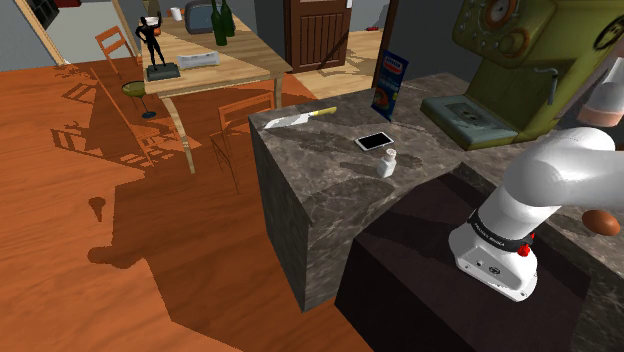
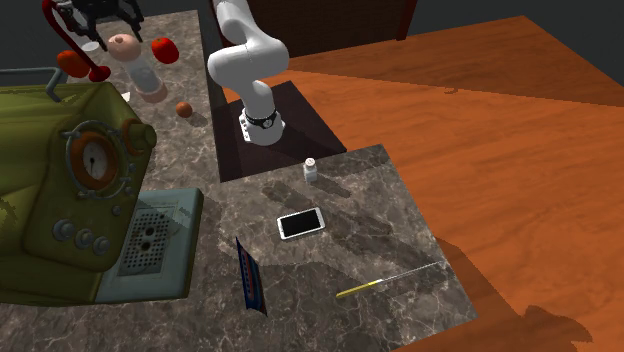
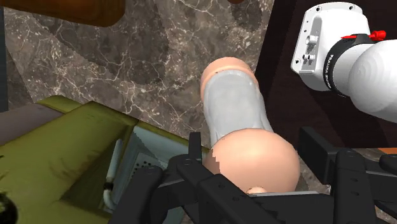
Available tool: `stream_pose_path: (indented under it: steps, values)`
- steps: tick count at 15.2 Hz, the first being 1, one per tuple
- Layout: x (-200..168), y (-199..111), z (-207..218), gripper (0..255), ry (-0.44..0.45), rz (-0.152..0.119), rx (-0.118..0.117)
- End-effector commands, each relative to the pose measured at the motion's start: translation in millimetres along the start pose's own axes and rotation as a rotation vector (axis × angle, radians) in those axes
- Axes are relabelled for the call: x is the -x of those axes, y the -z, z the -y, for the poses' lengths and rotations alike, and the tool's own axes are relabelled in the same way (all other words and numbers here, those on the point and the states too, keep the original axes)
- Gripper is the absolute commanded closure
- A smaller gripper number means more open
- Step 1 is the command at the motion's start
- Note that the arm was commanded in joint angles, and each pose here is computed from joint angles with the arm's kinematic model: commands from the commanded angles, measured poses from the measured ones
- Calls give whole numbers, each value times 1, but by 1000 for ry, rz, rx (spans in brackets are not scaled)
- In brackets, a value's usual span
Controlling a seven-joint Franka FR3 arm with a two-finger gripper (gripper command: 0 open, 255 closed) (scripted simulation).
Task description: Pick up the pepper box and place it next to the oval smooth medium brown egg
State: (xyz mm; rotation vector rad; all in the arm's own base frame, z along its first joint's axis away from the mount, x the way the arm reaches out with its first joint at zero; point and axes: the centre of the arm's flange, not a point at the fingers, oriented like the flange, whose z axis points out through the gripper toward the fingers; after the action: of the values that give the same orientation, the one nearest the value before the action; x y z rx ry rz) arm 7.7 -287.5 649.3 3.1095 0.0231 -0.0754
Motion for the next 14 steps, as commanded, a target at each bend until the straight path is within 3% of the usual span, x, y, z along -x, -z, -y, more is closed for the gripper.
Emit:
stream_pose_path:
  steps: [1, 14]
  values:
    - [0, -11, -1, 255, 1, 0, 0]
    - [-3, -79, 1, 255, 1, 0, 0]
